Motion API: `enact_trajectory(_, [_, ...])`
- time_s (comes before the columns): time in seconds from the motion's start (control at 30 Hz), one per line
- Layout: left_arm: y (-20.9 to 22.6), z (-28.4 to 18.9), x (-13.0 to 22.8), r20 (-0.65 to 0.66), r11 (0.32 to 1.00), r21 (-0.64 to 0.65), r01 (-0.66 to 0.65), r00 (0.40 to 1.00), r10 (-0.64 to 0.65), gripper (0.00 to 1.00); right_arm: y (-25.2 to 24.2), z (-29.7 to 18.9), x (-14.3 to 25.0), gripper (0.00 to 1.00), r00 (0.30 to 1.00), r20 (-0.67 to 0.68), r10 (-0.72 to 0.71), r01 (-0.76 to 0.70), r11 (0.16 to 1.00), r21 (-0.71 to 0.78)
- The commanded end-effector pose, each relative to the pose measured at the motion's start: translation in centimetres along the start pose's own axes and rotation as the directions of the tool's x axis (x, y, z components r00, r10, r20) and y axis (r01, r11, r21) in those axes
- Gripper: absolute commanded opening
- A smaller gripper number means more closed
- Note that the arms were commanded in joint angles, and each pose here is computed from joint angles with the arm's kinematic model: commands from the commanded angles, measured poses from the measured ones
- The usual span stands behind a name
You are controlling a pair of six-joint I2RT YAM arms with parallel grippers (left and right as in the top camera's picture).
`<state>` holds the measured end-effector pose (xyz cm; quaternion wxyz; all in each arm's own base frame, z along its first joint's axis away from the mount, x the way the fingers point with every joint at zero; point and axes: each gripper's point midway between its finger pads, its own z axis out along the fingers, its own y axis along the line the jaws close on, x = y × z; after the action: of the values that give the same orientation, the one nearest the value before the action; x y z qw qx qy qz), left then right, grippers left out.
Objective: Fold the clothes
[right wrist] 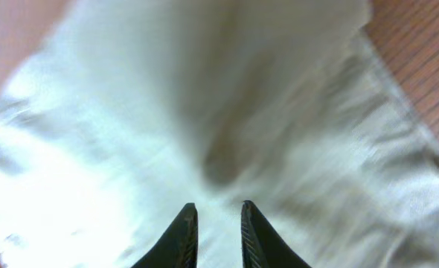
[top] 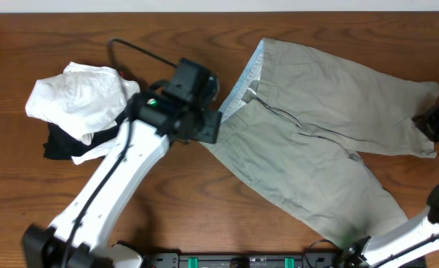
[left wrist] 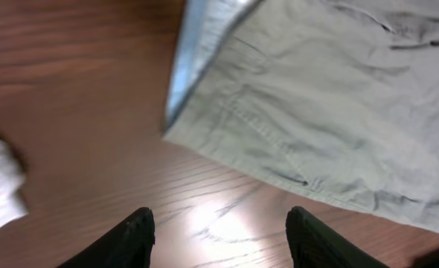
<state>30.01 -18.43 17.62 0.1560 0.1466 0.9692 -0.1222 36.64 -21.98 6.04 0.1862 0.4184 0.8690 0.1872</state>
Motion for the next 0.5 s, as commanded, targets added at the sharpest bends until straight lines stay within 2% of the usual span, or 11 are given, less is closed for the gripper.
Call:
enact_trajectory(0.0, [-1.3, 3.1, 0.3, -0.066, 0.998, 0.045, -0.054, 0.996, 0.057, 0.59, 4.0, -3.3, -0.3, 0.21, 0.996, 0.048, -0.069, 0.073, 0.994, -0.086])
enact_trajectory(0.13, [-2.2, 7.2, -0.5, -0.077, 0.978, 0.065, -0.196, 0.977, 0.201, 0.6, 5.3, -3.7, 1.1, 0.23, 0.996, 0.02, -0.089, 0.091, 0.992, -0.09])
enact_trajectory(0.27, [-3.2, 10.6, -1.3, -0.057, 0.927, 0.085, -0.366, 0.927, 0.371, 0.64, 6.1, -3.4, 2.1, 0.23, 0.995, -0.012, -0.104, 0.102, 0.991, -0.091])
enact_trajectory(0.4, [-4.2, 12.5, -3.0, 0.021, 0.851, 0.082, -0.518, 0.855, 0.518, 0.64, 6.7, -3.1, 3.0, 0.23, 0.992, -0.039, -0.119, 0.115, 0.989, -0.092])
enact_trajectory(0.47, [-4.5, 13.0, -4.2, 0.07, 0.841, 0.067, -0.537, 0.844, 0.532, 0.65, 6.9, -3.0, 3.3, 0.23, 0.991, -0.051, -0.125, 0.12, 0.989, -0.091])
